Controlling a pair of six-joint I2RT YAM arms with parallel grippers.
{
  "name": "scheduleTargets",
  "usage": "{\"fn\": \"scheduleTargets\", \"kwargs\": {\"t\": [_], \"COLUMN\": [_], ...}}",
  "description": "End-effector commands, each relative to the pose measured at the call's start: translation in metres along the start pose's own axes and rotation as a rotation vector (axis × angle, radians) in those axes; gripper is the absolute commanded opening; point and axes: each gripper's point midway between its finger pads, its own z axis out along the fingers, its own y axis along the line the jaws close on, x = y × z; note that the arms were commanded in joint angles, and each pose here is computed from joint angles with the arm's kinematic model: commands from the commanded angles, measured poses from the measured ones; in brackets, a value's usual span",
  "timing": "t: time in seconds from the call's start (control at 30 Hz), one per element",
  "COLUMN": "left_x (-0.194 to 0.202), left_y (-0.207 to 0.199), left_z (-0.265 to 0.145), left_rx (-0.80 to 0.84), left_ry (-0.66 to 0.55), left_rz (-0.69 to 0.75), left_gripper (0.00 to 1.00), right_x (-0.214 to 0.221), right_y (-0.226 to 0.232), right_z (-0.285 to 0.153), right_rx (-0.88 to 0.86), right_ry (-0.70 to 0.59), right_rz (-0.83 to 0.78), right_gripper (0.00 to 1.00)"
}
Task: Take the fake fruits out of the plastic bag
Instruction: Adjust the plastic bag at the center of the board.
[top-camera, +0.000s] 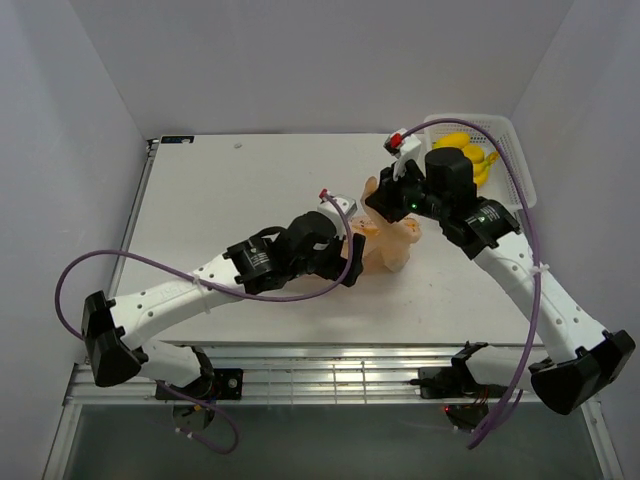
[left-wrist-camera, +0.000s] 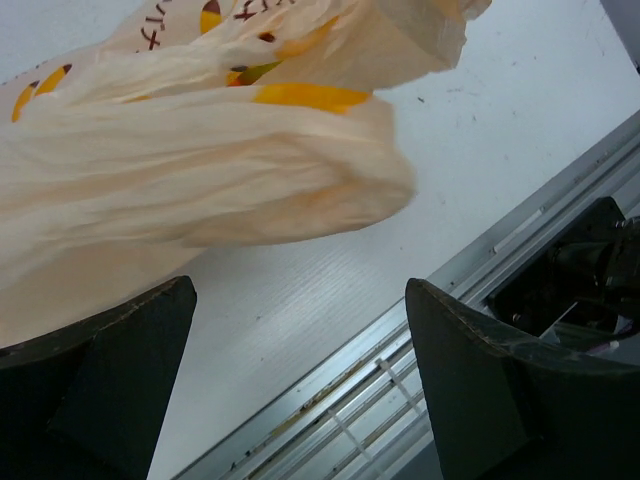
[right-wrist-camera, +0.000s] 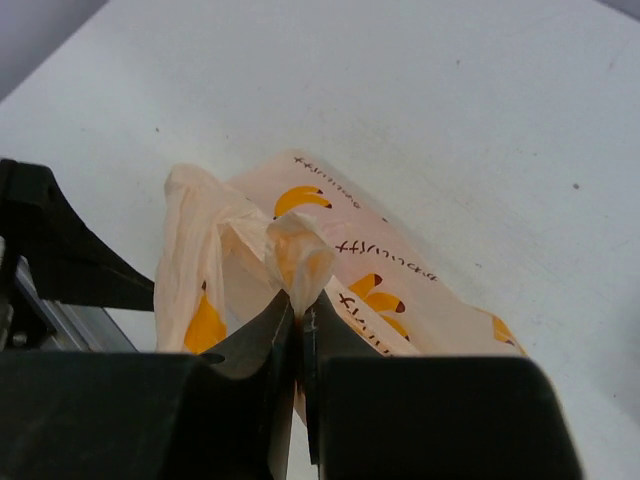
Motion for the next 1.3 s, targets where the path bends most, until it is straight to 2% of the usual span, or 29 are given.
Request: {"fn": "scheduleTargets", "kwargs": {"t": [0.0, 0.03, 0.17, 0.33, 0.63, 0.8, 0.87, 1.2, 1.27], "left_x": [-0.036, -0.030, -0.035, -0.052, -0.063, -0.079, -0.082, -0.128, -0.134], "left_y": [0.004, 0.002, 0.001, 0.014, 0.045, 0.073, 0.078, 0.083, 0.073], "left_z": [-0.006, 0.002, 0.010, -0.006, -0.041, -0.037, -0.029, -0.004, 0.003], "left_rx": [-0.159, -0.182, -0.303, -0.496, -0.637, -0.697, -0.695, -0.603, -0.540], "left_ry": [-0.138, -0.115, -0.154, -0.237, -0.335, -0.338, -0.316, -0.412, -0.408], "left_rz": [-0.058, -0.051, -0.076, -0.213, -0.276, -0.288, -0.285, -0.225, -0.190], "left_gripper": [0.98, 0.98, 0.98, 0.94, 0.97, 0.98, 0.98, 0.98, 0.98], "right_x": [-0.052, -0.053, -0.050, -0.049, -0.054, -0.055, -0.054, -0.057, -0.057], "right_y": [0.009, 0.010, 0.013, 0.017, 0.016, 0.020, 0.021, 0.023, 0.022], "right_z": [-0.031, -0.033, -0.034, -0.036, -0.043, -0.044, -0.045, -0.048, -0.047], "right_rx": [0.032, 0.026, 0.018, -0.001, 0.009, -0.010, -0.016, -0.026, -0.021], "right_ry": [-0.163, -0.163, -0.143, -0.143, -0.160, -0.161, -0.159, -0.163, -0.163], "right_rz": [0.069, 0.085, 0.105, 0.106, 0.089, 0.082, 0.077, 0.064, 0.060], "right_gripper": [0.08, 0.08, 0.08, 0.08, 0.08, 0.08, 0.08, 0.08, 0.08]}}
